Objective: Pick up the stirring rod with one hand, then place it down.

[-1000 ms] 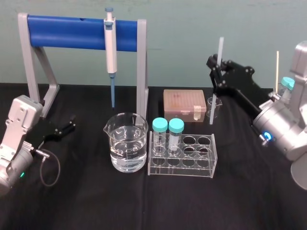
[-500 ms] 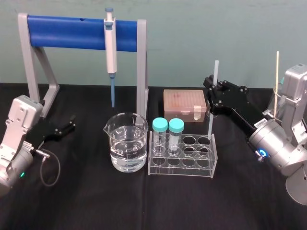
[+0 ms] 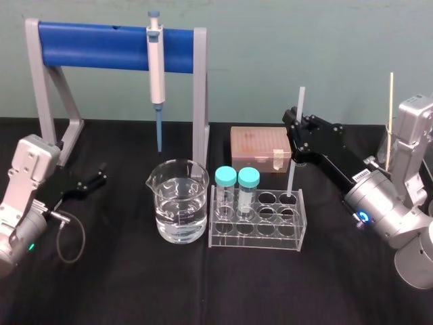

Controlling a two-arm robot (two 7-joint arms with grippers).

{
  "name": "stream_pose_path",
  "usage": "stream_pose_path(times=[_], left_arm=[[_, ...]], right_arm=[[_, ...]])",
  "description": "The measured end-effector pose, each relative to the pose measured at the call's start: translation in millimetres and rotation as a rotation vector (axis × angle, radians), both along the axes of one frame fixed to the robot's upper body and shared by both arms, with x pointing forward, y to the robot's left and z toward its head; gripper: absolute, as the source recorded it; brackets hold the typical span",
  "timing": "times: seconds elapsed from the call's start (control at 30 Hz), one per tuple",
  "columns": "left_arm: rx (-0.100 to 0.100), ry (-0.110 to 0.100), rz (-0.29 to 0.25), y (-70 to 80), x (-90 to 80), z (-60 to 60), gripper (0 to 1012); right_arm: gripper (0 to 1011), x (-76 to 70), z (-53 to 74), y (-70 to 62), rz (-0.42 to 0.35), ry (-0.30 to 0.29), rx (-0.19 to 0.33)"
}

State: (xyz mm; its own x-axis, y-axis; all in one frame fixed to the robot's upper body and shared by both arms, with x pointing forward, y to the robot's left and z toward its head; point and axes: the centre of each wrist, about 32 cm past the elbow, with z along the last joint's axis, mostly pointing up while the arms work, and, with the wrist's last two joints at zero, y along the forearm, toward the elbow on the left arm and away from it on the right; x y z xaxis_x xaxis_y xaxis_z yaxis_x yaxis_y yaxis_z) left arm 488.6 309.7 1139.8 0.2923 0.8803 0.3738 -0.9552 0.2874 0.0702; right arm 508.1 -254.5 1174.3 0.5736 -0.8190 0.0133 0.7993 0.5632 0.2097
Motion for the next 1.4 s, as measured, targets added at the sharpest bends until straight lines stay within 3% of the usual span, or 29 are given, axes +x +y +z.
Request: stream_pose_path(times=[1.0,1.4], left_arm=[[0.0,0.0,0.0,0.0,0.0,0.0,1001],[0.0,0.0,0.0,0.0,0.0,0.0,1001]], right_arm=[[79,5.6,-24.9,2.7,-0.007,0.079,-0.005],[79,4.8,-33.9,3.7,-0.008,0.07,0.029]])
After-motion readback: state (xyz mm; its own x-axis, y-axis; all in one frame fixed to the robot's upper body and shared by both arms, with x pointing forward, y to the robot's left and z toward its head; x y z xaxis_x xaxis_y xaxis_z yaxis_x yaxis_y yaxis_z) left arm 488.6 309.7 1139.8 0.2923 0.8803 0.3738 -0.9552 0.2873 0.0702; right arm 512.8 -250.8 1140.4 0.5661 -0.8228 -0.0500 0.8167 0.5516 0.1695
